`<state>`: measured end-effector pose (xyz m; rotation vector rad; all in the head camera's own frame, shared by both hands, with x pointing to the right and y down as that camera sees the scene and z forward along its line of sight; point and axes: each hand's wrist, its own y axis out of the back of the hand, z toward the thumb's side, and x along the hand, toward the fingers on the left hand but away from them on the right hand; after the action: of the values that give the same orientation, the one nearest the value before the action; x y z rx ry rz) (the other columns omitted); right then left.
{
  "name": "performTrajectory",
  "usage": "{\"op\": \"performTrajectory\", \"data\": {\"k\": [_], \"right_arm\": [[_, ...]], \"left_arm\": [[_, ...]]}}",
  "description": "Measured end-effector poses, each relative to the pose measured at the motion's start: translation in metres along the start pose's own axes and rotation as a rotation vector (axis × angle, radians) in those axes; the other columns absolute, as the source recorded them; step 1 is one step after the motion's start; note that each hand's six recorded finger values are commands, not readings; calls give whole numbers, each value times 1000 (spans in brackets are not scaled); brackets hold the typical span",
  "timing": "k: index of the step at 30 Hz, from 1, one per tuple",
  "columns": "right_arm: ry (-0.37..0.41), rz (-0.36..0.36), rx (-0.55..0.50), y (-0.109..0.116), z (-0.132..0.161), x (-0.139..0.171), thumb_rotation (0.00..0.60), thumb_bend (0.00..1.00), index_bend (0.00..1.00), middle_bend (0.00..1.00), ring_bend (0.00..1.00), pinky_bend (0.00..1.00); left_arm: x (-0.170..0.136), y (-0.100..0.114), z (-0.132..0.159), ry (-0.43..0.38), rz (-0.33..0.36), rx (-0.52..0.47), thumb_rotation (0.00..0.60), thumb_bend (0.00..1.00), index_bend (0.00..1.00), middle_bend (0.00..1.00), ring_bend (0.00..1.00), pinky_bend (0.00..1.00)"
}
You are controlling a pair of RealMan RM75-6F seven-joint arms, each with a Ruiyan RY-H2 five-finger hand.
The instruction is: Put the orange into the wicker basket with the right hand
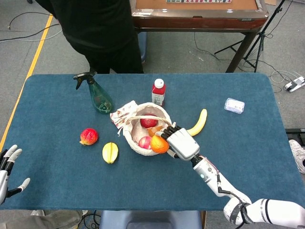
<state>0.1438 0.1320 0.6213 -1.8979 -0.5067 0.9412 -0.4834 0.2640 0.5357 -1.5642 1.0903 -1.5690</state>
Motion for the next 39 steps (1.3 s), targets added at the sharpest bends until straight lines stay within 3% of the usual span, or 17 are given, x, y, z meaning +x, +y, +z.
{"op": "performTrajectory", "data": {"k": [7,15,21,28,39], "right_arm": [[-6,43,-1,-5,3,-7,600,302,144,154,164,425],[11,48,0,0,6,-4,600,303,139,137,146,411],[-18,48,12,8,-7,28,600,302,139,155,146,411],[-133,-6,47,19,-41,84,600,302,139,170,147,411],[-444,-81,91,24,-107,183,600,303,139,171,146,411]], "left_arm": [[0,1,-1,-2,1,-3,600,246,129,0,0,40],[0,1,-3,4,-1,-1,600,246,129,0,0,40],[0,1,-5,6,-1,-4,600,246,129,0,0,40],[2,2,1,-13,1,-7,600,246,129,0,0,40],[7,1,10,-37,2,-7,600,246,129,0,0,40]]}}
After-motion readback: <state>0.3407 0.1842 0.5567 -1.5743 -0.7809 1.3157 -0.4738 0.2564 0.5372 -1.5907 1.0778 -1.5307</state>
